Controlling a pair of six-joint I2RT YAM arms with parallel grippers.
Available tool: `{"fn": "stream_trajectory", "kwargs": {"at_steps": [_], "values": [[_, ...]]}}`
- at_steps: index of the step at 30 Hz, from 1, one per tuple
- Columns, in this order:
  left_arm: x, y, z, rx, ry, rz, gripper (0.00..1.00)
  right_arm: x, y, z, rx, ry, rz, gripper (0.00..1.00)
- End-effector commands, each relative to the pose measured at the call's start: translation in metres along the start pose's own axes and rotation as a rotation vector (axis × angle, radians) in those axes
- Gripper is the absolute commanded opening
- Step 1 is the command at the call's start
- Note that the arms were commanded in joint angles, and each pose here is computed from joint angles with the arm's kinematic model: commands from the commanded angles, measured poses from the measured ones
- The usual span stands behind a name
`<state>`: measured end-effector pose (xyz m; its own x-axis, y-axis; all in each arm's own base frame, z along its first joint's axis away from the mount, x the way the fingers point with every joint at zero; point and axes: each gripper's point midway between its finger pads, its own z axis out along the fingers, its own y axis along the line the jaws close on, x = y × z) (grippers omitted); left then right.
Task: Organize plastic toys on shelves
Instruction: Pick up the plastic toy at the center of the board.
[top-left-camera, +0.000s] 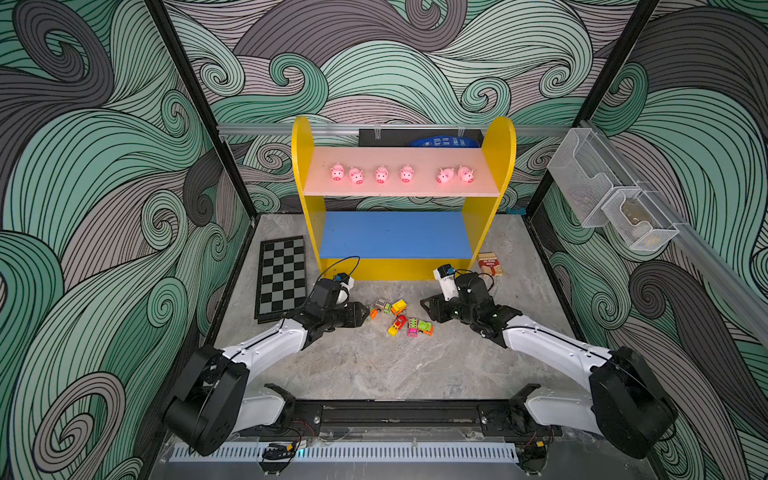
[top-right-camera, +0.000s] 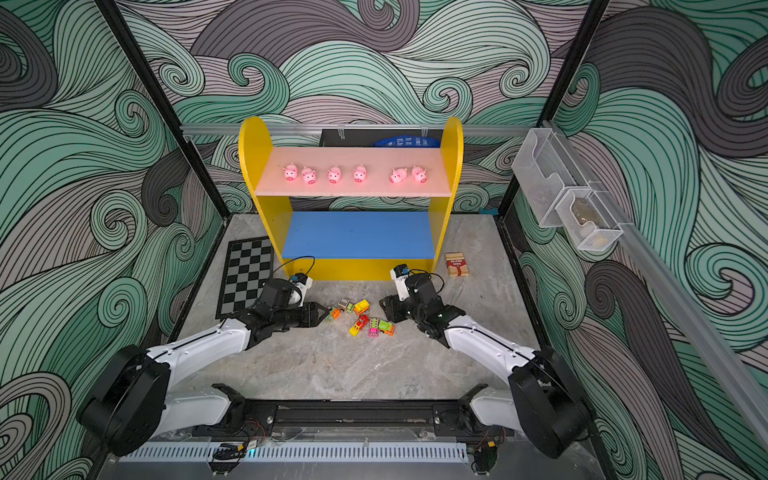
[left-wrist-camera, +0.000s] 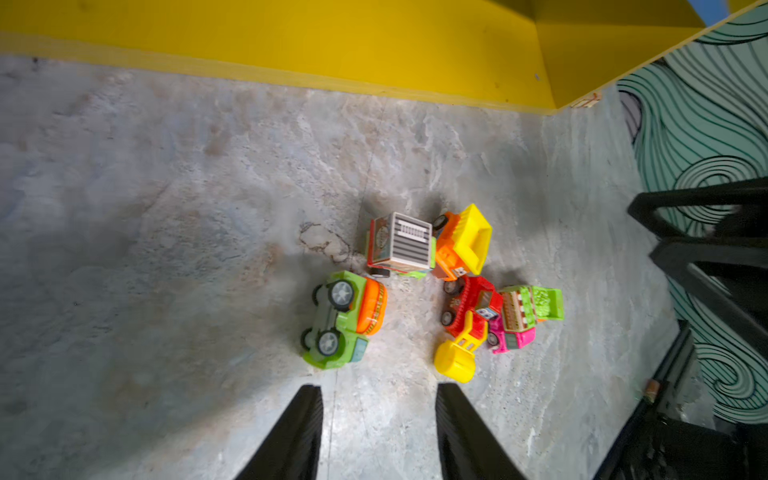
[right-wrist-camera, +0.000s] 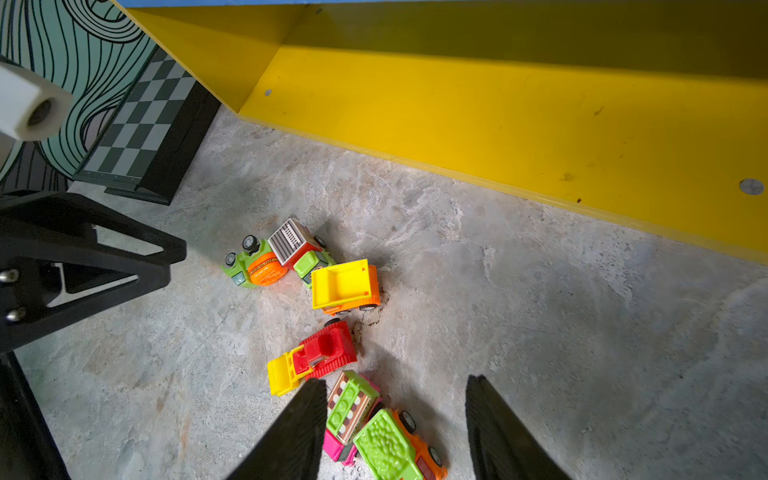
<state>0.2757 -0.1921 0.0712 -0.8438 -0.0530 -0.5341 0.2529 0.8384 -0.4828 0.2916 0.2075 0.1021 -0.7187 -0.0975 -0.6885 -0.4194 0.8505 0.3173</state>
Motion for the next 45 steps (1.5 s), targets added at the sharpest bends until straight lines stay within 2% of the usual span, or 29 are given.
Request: {"fn": "stream_trajectory", "kwargs": {"at_steps": [1,4,7,13,15,17,21,26,30,34,38,45], "values": [[-0.023,0.007,0.005,-0.081,-0.059,0.058,0.47,-0.002,0.006,0.003,-0.043,-0.009,0.005,0.58],[-0.028,0.009,0.013,-0.102,-0.055,0.076,0.42,-0.001,0.008,0.004,-0.053,-0.003,0.007,0.58],[-0.036,0.0,0.018,-0.06,-0.069,0.099,0.37,0.001,0.008,0.006,-0.054,0.004,0.006,0.58],[-0.032,0.008,0.035,-0.075,-0.044,0.094,0.31,0.003,0.008,0.007,-0.054,0.01,0.005,0.58],[-0.03,0.014,0.04,-0.094,-0.034,0.087,0.29,0.004,0.007,0.008,-0.053,0.015,0.007,0.58],[-0.027,0.021,0.043,-0.125,-0.027,0.073,0.22,0.004,0.008,0.008,-0.058,0.017,0.008,0.58],[-0.02,0.031,0.046,-0.163,-0.012,0.054,0.13,0.005,0.008,0.01,-0.064,0.026,0.013,0.59],[-0.007,0.056,0.043,-0.271,-0.006,-0.001,0.1,0.008,0.009,0.011,-0.066,0.036,0.019,0.59],[0.004,0.062,0.041,-0.289,0.007,-0.022,0.1,0.009,0.009,0.011,-0.067,0.037,0.017,0.59],[-0.002,0.06,0.031,-0.298,-0.023,-0.018,0.15,0.009,0.009,0.012,-0.069,0.04,0.018,0.59],[-0.018,0.052,0.014,-0.3,-0.078,0.008,0.31,0.009,0.008,0.011,-0.065,0.035,0.016,0.6],[-0.023,0.013,0.006,-0.133,-0.103,0.107,0.46,0.009,0.006,0.011,-0.054,0.032,0.017,0.61]]}}
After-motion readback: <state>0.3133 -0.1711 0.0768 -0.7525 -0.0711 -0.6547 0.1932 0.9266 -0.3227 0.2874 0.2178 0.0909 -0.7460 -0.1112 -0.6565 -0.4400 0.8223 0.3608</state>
